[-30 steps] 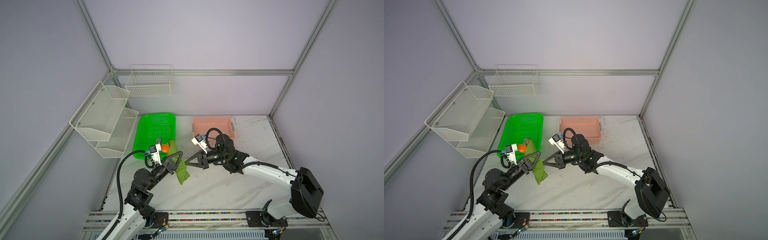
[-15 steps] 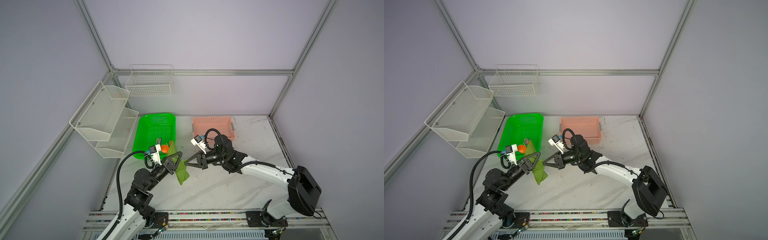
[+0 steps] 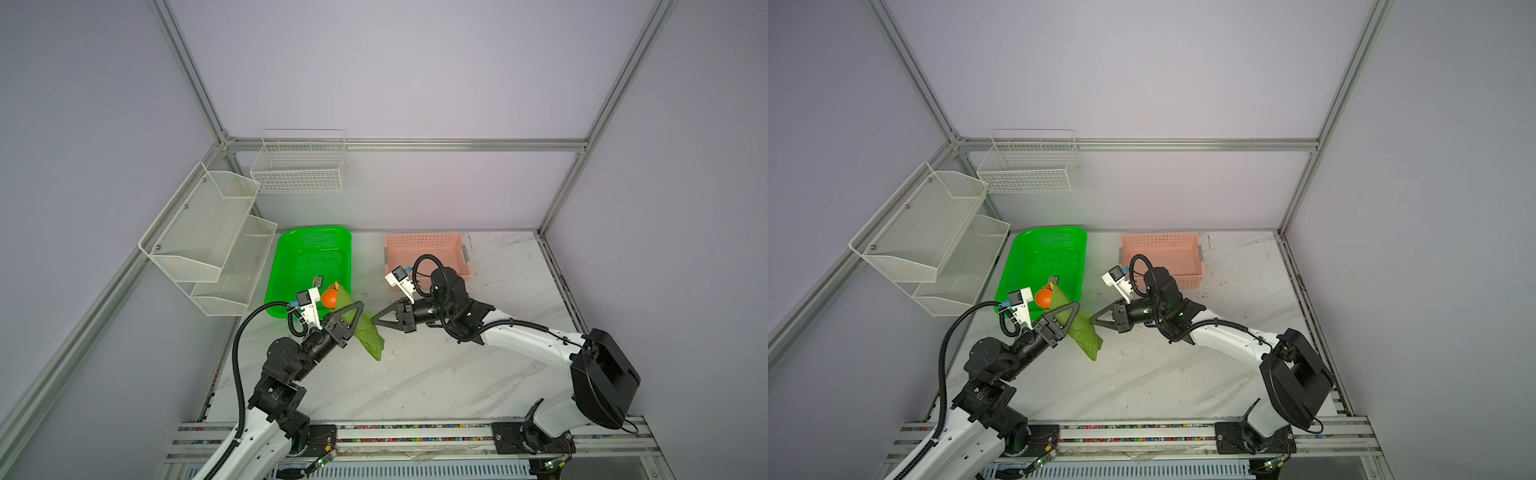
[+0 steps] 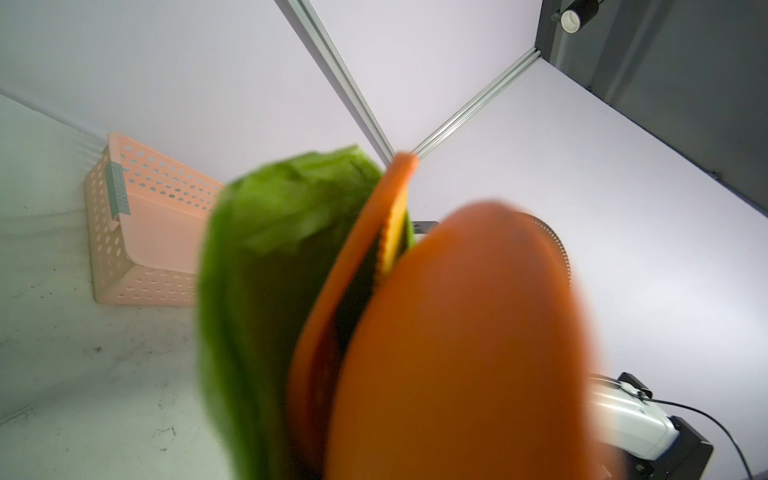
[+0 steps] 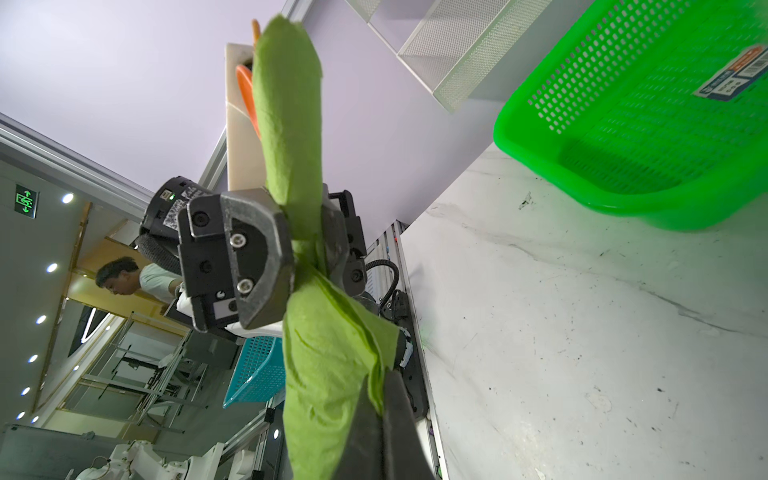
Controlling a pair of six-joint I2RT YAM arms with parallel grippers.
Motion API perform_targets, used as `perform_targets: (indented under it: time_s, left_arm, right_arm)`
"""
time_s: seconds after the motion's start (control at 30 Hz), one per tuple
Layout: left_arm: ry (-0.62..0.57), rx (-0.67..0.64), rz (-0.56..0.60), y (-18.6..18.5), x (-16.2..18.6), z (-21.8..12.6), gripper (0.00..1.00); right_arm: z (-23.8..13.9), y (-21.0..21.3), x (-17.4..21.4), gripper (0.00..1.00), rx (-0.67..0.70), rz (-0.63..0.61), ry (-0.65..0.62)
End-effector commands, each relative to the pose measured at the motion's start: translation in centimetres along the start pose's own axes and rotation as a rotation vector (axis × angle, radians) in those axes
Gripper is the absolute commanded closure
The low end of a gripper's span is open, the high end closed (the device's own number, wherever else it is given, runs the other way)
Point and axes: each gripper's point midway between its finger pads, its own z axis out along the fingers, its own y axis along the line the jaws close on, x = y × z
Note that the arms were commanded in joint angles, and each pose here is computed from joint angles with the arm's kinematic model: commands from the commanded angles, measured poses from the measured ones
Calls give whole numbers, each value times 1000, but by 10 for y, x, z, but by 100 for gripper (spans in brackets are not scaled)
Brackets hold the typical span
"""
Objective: Place the utensils on the paper napkin and roll it up
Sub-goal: 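Open the right gripper and draw it back from the roll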
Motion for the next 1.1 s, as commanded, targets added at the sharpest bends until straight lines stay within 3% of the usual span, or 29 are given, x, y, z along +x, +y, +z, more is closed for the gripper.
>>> perform_targets:
  time_s: [0.0, 0.43, 0.5, 0.57, 0.63, 0.77, 0.9, 1.07]
  left_arm:
    - [-71, 132, 38, -43, -27, -2, 98]
    - [-56, 172, 39, -49, -25, 1, 100]
    - [-55, 173, 38, -48, -24, 1, 100]
    - [-54, 171, 40, -48, -24, 2, 100]
    - [-52, 166, 46, -47, -24, 2, 100]
    - [-58, 143, 57, -44, -25, -1, 100]
    - [-59, 131, 68, -43, -26, -2, 100]
    - [-54, 123, 78, -43, -26, -3, 100]
  right_arm:
    - [1, -4, 0, 100, -7, 6, -6]
    - [8, -14, 6, 99, -3, 28, 9]
    - [10, -9, 5, 92, -13, 21, 11]
    - [10, -4, 5, 72, -12, 11, 14]
    - [6, -1, 3, 65, 11, -3, 10]
    - [-11, 4, -11, 59, 120, -15, -55]
    - [-41, -6, -24, 58, 330, -44, -102]
    - [-83, 22, -49, 52, 503, -162, -158]
